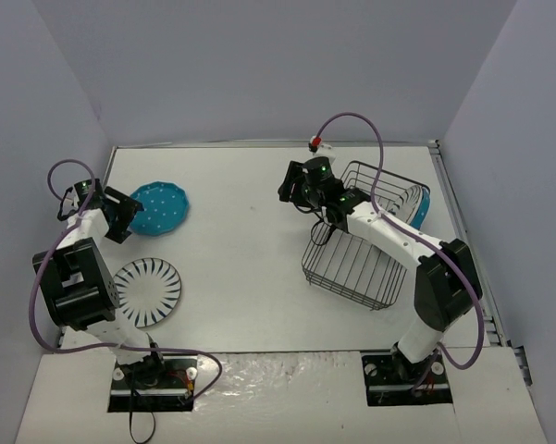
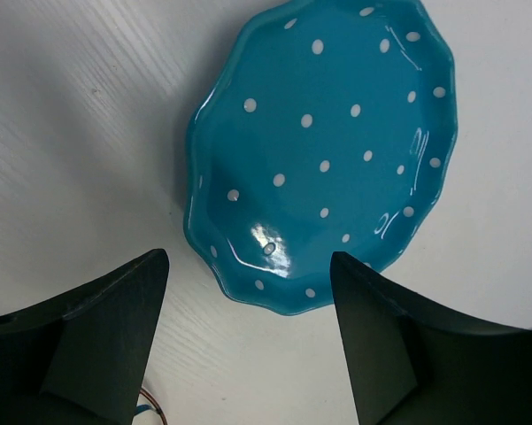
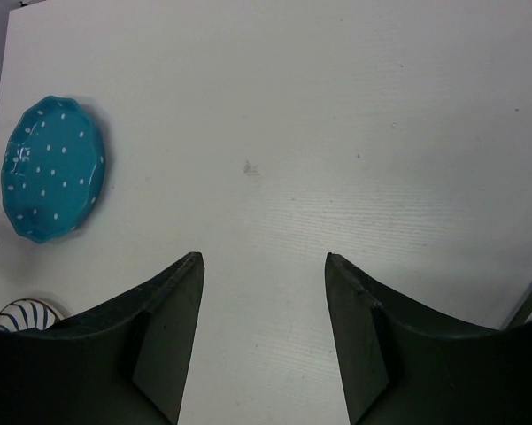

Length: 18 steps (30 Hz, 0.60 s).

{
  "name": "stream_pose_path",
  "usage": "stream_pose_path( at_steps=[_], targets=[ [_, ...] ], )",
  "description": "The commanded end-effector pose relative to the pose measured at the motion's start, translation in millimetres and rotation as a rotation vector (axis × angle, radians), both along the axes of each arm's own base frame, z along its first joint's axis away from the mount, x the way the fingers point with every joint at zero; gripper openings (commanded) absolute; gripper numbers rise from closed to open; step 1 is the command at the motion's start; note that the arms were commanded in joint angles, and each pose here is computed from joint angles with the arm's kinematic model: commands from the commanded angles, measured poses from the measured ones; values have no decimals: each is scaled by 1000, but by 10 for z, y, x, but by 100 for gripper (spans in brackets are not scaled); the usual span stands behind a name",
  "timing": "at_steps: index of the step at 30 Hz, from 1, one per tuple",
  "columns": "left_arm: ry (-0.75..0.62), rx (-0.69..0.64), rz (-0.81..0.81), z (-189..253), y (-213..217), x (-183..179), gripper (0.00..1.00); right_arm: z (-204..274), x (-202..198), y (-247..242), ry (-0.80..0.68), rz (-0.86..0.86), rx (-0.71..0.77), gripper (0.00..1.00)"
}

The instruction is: Load the plates into the dish rack

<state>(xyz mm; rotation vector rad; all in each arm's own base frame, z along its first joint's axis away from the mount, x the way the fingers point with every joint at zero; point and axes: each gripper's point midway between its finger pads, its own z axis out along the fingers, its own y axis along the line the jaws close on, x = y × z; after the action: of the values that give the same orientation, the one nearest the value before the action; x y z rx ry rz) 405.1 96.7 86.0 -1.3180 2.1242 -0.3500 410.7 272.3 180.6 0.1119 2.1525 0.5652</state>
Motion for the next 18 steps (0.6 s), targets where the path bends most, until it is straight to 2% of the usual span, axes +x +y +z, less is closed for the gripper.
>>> stream_pose_path(
  at_steps=[1,18],
  targets=[
    [-114,53,-22,335,139,278,70,275,105,140,-88,25,81,54],
    [4,51,6,-50,242,318,66,230,127,108,-84,19,69,54]
  ],
)
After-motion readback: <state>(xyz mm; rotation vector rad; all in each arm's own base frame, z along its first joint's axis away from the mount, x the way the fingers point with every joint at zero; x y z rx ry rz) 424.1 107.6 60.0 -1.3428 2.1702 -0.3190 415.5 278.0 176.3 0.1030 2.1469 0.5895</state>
